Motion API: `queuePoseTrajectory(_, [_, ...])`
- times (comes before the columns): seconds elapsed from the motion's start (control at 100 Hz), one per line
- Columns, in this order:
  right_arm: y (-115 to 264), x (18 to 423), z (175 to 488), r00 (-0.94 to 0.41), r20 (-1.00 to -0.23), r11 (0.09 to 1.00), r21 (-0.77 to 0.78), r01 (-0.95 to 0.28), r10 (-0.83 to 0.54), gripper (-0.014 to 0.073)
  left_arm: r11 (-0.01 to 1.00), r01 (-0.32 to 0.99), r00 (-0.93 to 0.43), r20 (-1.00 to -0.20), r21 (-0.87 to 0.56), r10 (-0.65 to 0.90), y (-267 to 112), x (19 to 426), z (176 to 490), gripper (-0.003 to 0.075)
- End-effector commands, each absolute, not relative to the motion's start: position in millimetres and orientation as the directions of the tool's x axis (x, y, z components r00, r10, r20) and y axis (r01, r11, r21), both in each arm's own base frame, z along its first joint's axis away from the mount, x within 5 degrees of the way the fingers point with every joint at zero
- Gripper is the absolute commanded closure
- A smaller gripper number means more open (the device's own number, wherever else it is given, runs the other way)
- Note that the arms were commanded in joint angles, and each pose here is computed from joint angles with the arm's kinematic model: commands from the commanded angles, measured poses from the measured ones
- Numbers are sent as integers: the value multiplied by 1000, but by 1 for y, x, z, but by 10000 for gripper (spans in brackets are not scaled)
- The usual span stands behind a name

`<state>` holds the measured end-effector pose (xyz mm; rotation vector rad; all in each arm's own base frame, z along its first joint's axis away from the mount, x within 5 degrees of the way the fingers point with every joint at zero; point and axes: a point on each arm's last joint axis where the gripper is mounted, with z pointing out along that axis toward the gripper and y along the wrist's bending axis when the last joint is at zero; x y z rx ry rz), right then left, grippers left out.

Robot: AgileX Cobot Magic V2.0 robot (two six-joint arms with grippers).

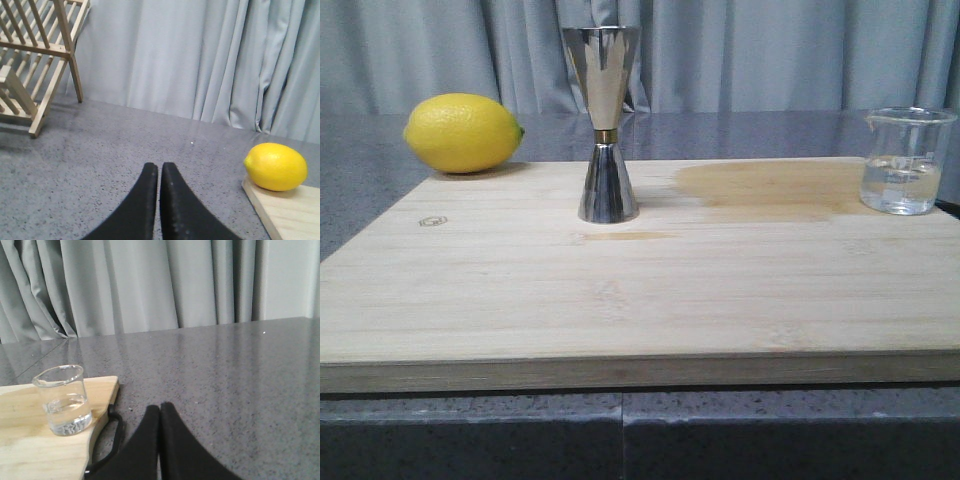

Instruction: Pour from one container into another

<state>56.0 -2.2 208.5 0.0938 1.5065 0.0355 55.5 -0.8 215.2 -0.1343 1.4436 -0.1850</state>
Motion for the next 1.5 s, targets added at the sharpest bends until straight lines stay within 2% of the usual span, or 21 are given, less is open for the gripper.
queuePoseTrajectory(0.0, [-2, 50, 231, 153, -980, 991, 132, 26, 126, 667, 961, 78, 159, -948, -267, -276, -1, 51, 228, 739])
queuePoseTrajectory(0.09, [-1, 47, 248, 134, -983, 991, 131, 20, 127, 666, 959, 103, 114, -955, -264, -275, -4, 48, 242, 739])
queuePoseTrajectory(0.29, [-1, 47, 299, 64, -997, 998, 55, 34, 53, 666, 970, 136, 123, -968, -201, -218, -7, 45, 292, 739])
queuePoseTrajectory(0.55, [-5, 77, 370, -132, -991, 998, -28, 63, -19, 666, 968, 180, -90, -983, -173, -159, -17, 73, 350, 736])
queuePoseTrajectory(0.6, [-6, 87, 382, -159, -987, 997, -36, 66, -25, 666, 968, 196, -105, -985, -159, -140, -19, 81, 360, 716])
queuePoseTrajectory(0.67, [-7, 99, 393, -180, -983, 997, -40, 67, -28, 652, 966, 223, -106, -988, -129, -108, -22, 92, 372, 647])
queuePoseTrajectory(0.74, [-8, 111, 400, -195, -980, 997, -41, 67, -27, 601, 964, 250, -102, -992, -93, -70, -24, 103, 381, 537])
queuePoseTrajectory(0.81, [-8, 123, 403, -209, -978, 997, -41, 65, -26, 509, 959, 276, -103, -994, -71, -44, -27, 114, 386, 389])
queuePoseTrajectory(0.86, [-9, 131, 405, -215, -976, 997, -41, 65, -26, 407, 955, 289, -112, -993, -70, -38, -29, 122, 387, 266])
queuePoseTrajectory(0.91, [-9, 138, 403, -217, -976, 997, -42, 64, -27, 307, 953, 290, -122, -991, -92, -58, -29, 129, 386, 178])
queuePoseTrajectory(0.98, [-9, 148, 402, -209, -978, 997, -40, 62, -26, 169, 951, 276, -139, -985, -137, -101, -29, 140, 384, 99])
queuePoseTrajectory(1.07, [-9, 159, 400, -212, -977, 998, -21, 56, -9, 38, 945, 257, -152, -975, -200, -165, -29, 150, 383, 81])
queuePoseTrajectory(1.12, [-9, 164, 398, -220, -975, 998, -16, 55, -3, 8, 948, 263, -164, -977, -178, -138, -30, 155, 380, 81])
queuePoseTrajectory(1.29, [-9, 174, 390, -266, -964, 999, -15, 52, 0, 10, 921, 387, -194, -980, -43, 36, -40, 167, 368, 81])
queuePoseTrajectory(1.49, [-9, 178, 388, -275, -961, 999, -17, 51, -2, 10, 801, 598, -133, -989, -30, 62, -60, 177, 350, 81])
